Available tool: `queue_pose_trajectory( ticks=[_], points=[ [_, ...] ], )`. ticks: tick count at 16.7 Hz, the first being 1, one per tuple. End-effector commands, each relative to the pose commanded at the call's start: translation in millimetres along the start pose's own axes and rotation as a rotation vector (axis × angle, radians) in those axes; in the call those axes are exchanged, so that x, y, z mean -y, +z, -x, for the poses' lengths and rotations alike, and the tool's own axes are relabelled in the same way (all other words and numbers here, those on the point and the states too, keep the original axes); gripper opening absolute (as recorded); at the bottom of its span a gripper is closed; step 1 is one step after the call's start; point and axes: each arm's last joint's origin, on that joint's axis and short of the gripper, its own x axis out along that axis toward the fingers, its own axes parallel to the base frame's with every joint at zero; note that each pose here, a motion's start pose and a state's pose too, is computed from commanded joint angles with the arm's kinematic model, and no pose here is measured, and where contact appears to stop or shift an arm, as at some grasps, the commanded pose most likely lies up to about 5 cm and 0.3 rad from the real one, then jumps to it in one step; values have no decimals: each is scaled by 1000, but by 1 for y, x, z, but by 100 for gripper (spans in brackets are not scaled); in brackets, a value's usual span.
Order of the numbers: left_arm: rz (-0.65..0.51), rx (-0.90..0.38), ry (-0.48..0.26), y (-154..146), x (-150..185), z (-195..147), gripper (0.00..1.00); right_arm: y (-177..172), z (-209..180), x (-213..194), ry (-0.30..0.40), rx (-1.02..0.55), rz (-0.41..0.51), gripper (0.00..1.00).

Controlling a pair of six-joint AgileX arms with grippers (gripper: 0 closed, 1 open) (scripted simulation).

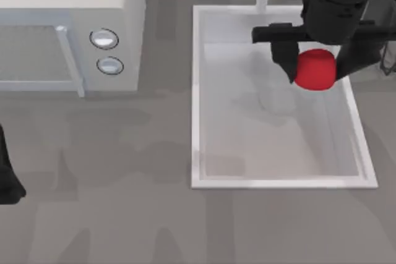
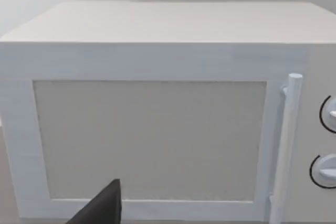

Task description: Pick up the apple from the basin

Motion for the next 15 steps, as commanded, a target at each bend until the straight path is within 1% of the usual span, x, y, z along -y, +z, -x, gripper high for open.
queue_pose_trajectory(
  ticks=[4, 6, 10, 15],
  points=[
    [0, 0, 0, 0, 0, 0, 100, 0, -1, -1, 0, -1, 2, 0],
    [0, 0, 0, 0, 0, 0, 100, -2, 3, 12, 2, 4, 2, 0],
    [0, 0, 0, 0, 0, 0, 100, -18, 8, 71, -2, -6, -1, 0],
    [0, 0, 0, 0, 0, 0, 100, -71, -4, 152, -8, -60, -6, 0]
  ],
)
